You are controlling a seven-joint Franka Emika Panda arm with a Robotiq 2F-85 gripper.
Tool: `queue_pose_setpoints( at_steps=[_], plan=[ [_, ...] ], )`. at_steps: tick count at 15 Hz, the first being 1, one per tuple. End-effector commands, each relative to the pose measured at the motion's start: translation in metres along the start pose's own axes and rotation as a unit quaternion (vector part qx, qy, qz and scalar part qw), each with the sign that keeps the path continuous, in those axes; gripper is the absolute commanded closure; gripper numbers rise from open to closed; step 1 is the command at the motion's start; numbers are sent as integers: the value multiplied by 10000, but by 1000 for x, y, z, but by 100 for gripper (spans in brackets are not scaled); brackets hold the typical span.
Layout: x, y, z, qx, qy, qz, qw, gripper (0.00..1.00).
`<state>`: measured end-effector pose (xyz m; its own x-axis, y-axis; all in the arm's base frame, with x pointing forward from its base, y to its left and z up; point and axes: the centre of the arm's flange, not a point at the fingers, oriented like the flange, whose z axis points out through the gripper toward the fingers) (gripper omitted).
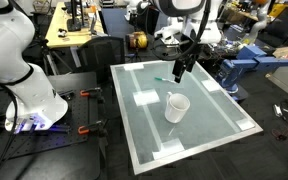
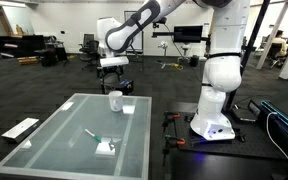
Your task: Move the white mug to the left, put the green pen inside the mug
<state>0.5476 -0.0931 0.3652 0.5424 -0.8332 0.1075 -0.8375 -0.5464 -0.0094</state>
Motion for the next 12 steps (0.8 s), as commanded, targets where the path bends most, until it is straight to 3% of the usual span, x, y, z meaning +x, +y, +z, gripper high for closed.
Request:
queue_pose_setpoints(
  at_steps=[1, 12],
  plan=[
    [14, -8, 15, -6, -123, 296, 9995, 0],
    [35, -11, 82, 291, -37, 706, 9971, 0]
  ],
)
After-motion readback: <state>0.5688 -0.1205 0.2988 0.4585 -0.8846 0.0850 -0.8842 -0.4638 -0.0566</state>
